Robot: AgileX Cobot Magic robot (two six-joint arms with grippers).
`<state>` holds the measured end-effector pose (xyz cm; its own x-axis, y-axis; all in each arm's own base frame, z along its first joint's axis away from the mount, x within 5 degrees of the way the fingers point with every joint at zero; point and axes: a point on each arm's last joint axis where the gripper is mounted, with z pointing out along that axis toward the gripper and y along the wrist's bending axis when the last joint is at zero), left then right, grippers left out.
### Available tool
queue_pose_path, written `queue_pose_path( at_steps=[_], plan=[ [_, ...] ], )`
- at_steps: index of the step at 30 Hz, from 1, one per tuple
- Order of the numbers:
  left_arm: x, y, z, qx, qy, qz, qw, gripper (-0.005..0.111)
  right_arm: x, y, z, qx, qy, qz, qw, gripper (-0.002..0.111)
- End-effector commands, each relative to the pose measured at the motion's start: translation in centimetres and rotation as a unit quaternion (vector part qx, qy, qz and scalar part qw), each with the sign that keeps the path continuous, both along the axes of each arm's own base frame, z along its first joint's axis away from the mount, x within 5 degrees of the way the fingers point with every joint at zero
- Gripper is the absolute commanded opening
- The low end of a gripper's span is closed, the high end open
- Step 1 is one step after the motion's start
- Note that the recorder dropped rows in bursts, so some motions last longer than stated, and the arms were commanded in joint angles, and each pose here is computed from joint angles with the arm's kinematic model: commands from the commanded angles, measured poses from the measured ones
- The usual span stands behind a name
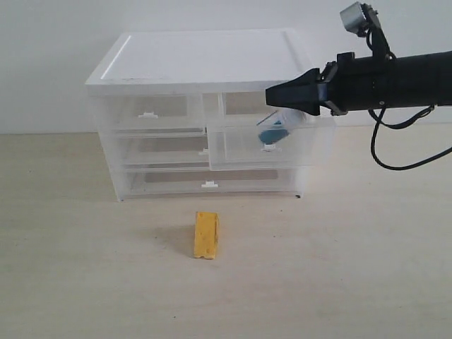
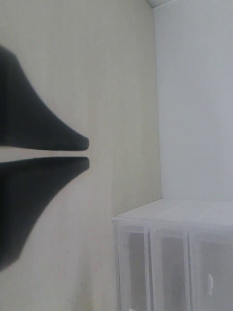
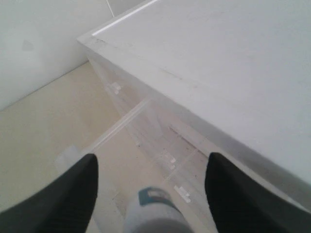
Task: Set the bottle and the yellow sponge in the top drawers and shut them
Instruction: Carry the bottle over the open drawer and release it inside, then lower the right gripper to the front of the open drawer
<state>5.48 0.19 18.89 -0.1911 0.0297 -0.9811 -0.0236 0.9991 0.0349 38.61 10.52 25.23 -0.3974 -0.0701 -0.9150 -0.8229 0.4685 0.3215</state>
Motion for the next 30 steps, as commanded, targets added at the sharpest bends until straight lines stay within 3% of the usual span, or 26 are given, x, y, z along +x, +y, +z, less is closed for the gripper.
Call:
queue_pose_path(
  at_steps=[1, 13, 21, 25, 30],
  plan=[
    [0.0, 0.0, -0.1, -0.008, -0.001, 0.002, 1.000, 0.004, 0.3, -0.3, 0.1, -0.015, -0.005, -0.019, 1.000, 0.062],
    [0.0, 0.0, -0.1, -0.008, 0.000, 0.002, 1.000, 0.004, -0.9, -1.2, 4.3, -0.046, -0.040, -0.082, 0.995, 0.062],
    [0.0, 0.0, -0.1, -0.008, 0.000, 0.002, 1.000, 0.004, -2.4, -3.0, 6.4, -0.144, -0.016, -0.166, 0.975, 0.060],
    [0.0, 0.0, -0.1, -0.008, -0.001, 0.002, 1.000, 0.004, -3.5, -4.0, 8.2, -0.164, -0.006, -0.221, 0.962, 0.045],
    [0.0, 0.0, -0.1, -0.008, -0.001, 0.002, 1.000, 0.004, -5.0, -4.6, 9.8, -0.171, 0.000, -0.252, 0.953, 0.010]
  ],
)
